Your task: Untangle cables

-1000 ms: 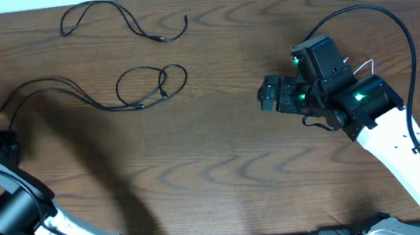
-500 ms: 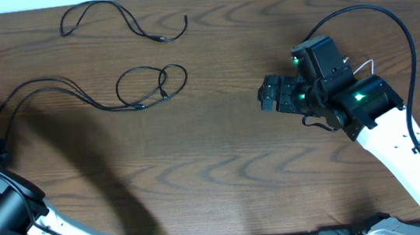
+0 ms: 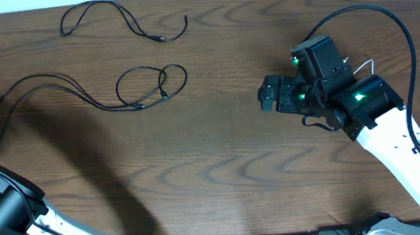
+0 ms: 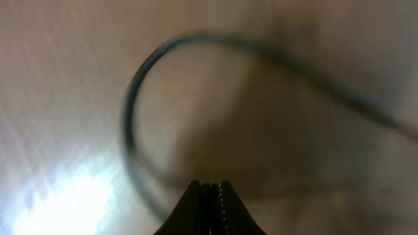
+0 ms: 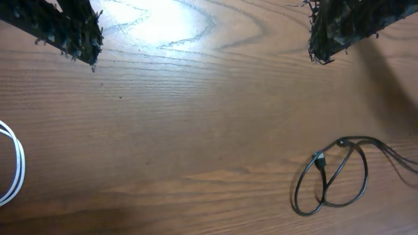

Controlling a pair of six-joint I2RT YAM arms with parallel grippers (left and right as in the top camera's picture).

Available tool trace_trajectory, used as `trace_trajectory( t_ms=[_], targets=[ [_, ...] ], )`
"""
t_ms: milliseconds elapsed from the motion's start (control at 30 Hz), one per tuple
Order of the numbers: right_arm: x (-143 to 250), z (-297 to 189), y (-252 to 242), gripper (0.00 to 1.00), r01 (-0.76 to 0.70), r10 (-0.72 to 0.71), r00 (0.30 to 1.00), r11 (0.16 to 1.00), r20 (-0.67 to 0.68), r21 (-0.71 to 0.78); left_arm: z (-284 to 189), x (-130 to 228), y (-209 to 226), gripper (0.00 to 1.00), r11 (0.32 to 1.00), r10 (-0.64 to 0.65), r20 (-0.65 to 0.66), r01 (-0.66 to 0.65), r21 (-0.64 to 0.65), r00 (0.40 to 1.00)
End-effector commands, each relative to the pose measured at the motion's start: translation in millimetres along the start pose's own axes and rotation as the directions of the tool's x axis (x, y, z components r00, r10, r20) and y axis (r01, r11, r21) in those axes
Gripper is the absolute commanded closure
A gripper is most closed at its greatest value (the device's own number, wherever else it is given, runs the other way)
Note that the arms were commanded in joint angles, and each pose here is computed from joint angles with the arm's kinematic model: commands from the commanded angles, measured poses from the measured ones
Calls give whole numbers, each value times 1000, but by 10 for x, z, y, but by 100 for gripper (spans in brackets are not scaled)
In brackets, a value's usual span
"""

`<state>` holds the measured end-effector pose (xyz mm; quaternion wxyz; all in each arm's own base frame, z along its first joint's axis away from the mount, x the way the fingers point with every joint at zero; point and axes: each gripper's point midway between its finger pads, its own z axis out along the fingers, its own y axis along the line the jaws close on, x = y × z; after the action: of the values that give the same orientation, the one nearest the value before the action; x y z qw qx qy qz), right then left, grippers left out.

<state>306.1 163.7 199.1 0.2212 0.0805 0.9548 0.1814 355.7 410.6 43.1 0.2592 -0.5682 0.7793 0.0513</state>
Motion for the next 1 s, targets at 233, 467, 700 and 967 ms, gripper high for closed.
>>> trace_trajectory(
  t_ms=[233,467,700,967],
  targets=[
    [27,25,6,1,10,-10,1000,1000,-13,0,-539,-395,-410,92,994,-15,47,10,112,999],
    [9,27,18,1,11,-11,1000,1000,-6,-5,-328,298,-259,92,999,25,-162,-20,31,986],
    [11,27,17,1,12,-12,1000,1000,-7,-4,-152,626,-75,92,999,-2,-209,-9,-49,978],
    [50,66,-16,1,9,-9,1000,1000,-29,12,3,534,184,92,988,28,-112,-45,-148,993]
  ],
)
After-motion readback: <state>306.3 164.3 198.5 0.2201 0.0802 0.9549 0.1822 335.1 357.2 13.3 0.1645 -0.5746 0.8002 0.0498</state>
